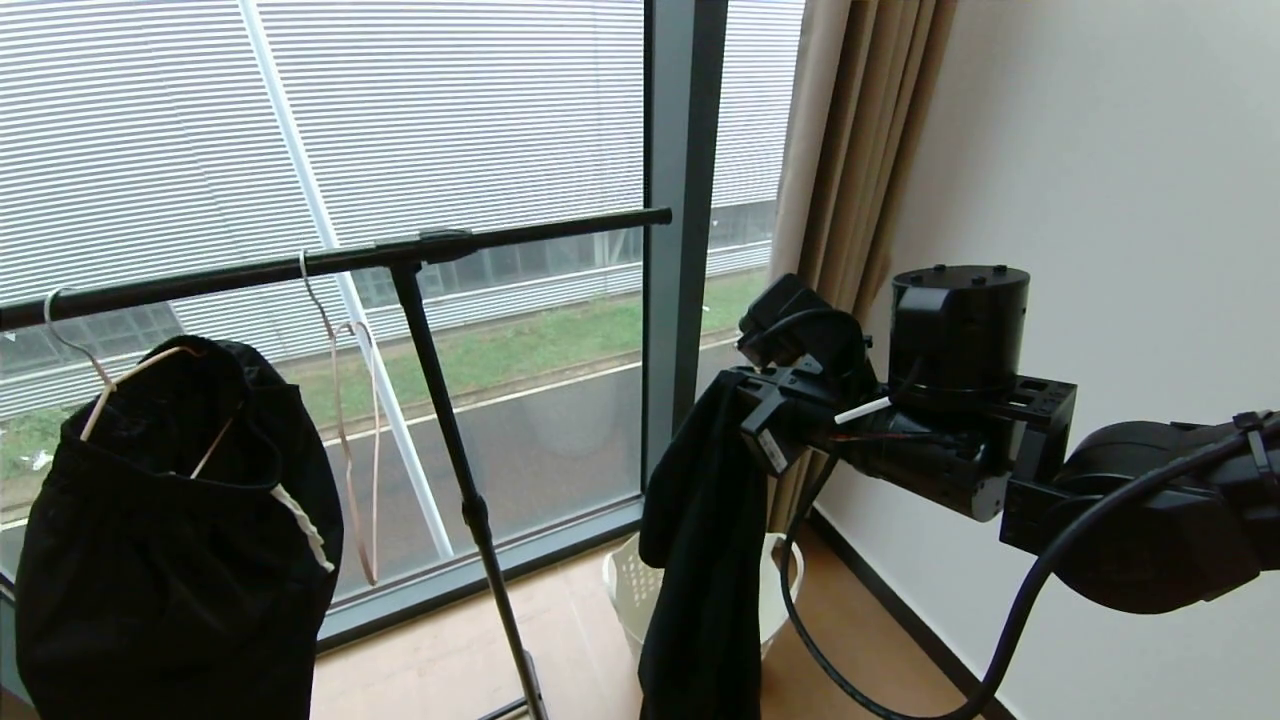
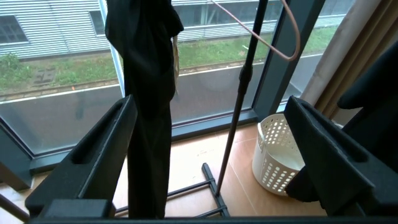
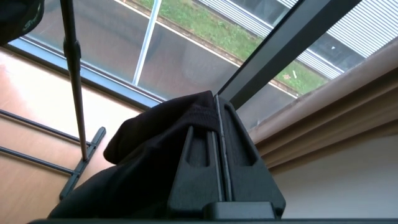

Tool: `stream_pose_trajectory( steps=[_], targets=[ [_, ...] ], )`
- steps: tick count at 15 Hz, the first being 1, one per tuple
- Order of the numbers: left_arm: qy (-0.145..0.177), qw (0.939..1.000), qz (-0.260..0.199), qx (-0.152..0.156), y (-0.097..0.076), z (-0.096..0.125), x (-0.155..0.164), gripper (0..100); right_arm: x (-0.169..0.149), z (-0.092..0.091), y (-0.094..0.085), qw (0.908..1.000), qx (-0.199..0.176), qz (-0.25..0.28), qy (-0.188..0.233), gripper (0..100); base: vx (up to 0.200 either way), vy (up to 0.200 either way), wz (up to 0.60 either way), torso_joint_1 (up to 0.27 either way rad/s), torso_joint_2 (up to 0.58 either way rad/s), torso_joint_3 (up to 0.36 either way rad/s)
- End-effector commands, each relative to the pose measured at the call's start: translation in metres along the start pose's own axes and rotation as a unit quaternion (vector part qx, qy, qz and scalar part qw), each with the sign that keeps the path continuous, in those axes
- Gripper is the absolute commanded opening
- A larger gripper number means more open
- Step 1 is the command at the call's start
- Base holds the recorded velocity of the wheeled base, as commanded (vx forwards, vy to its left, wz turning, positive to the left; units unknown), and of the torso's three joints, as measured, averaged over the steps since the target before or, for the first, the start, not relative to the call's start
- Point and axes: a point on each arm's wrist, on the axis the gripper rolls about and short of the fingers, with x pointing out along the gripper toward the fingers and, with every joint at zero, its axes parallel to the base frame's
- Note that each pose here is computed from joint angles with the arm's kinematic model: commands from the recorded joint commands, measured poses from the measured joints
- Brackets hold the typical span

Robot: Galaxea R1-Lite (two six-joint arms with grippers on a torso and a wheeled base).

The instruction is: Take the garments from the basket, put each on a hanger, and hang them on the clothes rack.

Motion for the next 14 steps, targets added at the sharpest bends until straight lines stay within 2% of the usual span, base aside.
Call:
stream_pose_trajectory(
  steps=[1, 14],
  targets=[
    [0.000, 1.0000, 0.000, 0.000, 0.0000, 0.0000, 0.0000, 100, 0.0007, -0.0006, 0.0004, 1.0000, 0.000, 0.000, 0.001, 0, 0.000, 0.000, 0.00, 0.188, -0.41, -0.232],
    [0.000, 1.0000, 0.000, 0.000, 0.0000, 0.0000, 0.0000, 100, -0.0007, -0.0013, 0.0006, 1.0000, -0.003, 0.002, 0.001, 0, 0.000, 0.000, 0.00, 0.166, -0.35, -0.190]
  ],
)
